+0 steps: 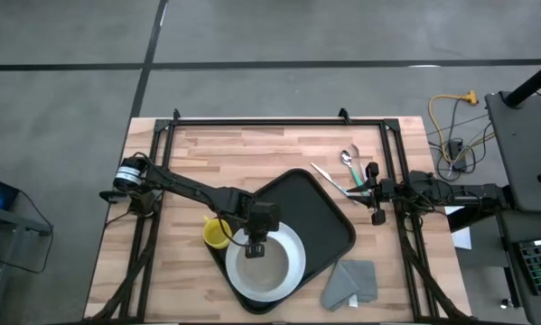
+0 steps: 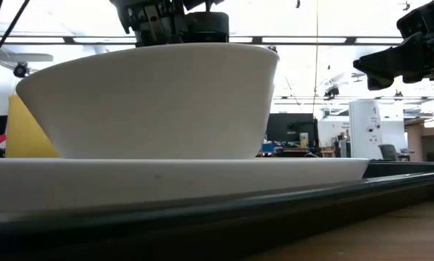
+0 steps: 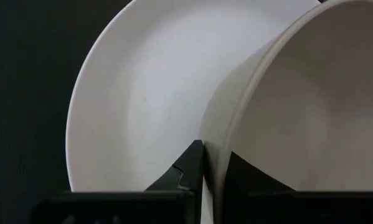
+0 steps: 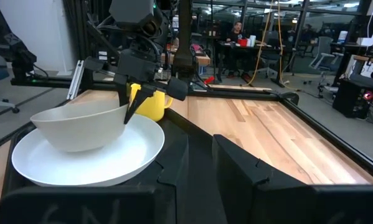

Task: Set up tray
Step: Put the gray bowl on the white plate, then put the gray napkin on the black serving tray

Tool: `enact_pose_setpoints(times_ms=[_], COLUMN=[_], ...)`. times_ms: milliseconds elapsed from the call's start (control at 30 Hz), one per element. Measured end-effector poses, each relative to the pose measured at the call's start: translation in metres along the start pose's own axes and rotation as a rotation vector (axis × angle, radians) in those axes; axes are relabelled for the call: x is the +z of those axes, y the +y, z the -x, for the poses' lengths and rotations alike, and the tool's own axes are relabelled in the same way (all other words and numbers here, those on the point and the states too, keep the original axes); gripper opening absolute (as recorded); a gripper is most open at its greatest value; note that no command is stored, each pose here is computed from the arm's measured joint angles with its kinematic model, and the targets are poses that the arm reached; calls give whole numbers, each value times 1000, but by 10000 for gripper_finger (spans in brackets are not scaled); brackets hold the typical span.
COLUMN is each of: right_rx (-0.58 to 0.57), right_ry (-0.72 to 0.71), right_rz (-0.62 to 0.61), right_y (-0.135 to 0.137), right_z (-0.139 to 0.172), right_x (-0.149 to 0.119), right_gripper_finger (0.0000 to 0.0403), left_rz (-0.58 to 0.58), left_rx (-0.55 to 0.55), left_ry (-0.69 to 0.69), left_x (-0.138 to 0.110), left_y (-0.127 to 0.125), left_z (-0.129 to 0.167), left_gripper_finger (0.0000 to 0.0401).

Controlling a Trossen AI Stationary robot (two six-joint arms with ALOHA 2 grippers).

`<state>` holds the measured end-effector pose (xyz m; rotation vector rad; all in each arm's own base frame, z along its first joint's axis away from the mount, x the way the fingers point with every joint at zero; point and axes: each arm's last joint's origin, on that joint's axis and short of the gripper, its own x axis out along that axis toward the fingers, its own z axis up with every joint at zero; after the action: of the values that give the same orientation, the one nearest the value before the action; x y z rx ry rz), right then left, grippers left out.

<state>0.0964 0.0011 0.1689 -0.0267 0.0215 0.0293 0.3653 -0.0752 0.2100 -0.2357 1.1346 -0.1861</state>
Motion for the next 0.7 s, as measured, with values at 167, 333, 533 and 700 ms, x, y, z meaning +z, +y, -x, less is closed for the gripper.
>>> enact_pose_setpoints(times_ms=[167,333,533,700], right_rx=[0,0,0,0], right_ry=[0,0,0,0], right_rz=[0,0,0,0], right_y=[0,0,0,0], right_z=[0,0,0,0], right_x=[0,0,0,0], right_gripper_finger=[68,68,68,68], left_rz=[0,1,1,3], left_rx=[0,-2,-2,-2], left_ry=[0,0,0,-1], left_x=[0,0,0,0], left_y=[0,0,0,0], left_z=[0,0,0,0], left_gripper_finger=[11,22,74,101])
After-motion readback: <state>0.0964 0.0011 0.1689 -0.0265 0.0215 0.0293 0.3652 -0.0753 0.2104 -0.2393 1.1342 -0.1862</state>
